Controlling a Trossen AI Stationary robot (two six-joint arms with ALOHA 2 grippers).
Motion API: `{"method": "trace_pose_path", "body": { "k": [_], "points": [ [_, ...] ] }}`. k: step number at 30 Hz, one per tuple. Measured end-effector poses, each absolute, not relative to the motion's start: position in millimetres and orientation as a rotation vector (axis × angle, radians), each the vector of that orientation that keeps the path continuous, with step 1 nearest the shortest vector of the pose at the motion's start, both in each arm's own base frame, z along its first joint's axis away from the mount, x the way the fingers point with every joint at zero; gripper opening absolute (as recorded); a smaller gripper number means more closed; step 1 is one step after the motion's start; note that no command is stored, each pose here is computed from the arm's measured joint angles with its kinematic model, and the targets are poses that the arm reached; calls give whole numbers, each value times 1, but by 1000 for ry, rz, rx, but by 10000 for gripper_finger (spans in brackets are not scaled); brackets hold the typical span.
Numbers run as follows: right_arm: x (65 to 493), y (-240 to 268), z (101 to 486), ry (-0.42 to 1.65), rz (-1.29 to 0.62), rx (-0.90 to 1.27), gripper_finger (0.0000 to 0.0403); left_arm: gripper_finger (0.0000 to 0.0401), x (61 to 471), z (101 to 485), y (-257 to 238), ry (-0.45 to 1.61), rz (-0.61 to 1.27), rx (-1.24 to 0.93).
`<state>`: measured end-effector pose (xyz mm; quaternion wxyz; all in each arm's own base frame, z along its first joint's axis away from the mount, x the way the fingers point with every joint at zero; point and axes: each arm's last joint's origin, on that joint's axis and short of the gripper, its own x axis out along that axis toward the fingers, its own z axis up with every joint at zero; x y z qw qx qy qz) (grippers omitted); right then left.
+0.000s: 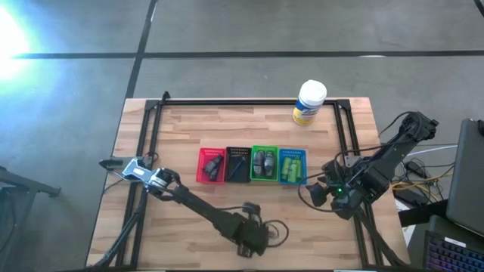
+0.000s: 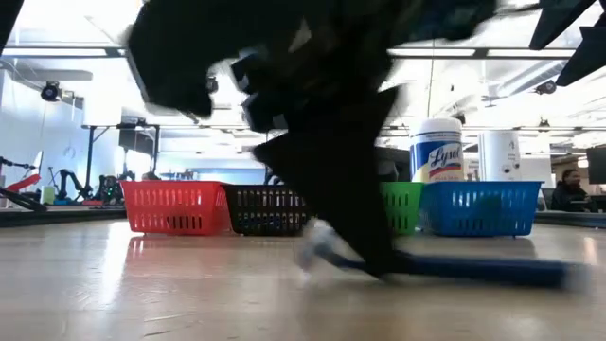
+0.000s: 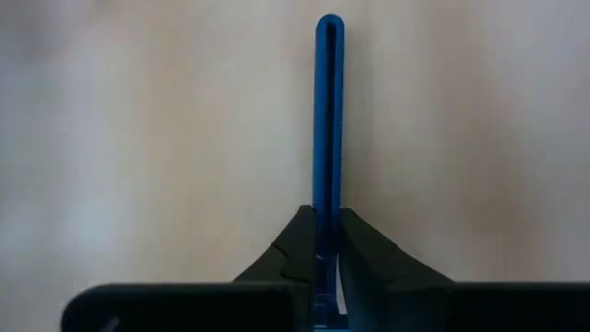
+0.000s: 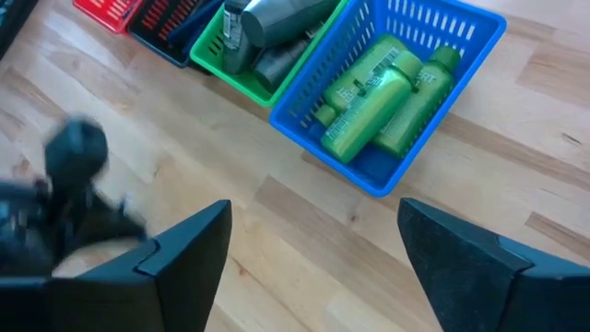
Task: Pick & Place Travel size toiletries
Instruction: Put the blue razor into the black basket
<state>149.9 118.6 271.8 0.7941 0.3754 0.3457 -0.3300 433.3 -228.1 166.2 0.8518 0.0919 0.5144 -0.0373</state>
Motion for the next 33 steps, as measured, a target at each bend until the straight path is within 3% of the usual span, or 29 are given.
{"method": "trace_pose_path", "body": {
  "k": [6, 14, 24, 33],
  "points": [
    [150, 118, 272, 727, -722, 830, 286, 26, 412, 216, -192, 1076, 220, 54],
    [149, 115, 272, 656, -780, 872, 273, 28, 361, 247, -122, 857, 665, -434],
    [148, 114, 272, 631, -800, 873, 256, 27, 320, 208, -21, 528, 763, -956],
    [148, 114, 272, 628, -805, 884, 265, 29, 318, 195, -5, 535, 776, -1020]
  ]
}}
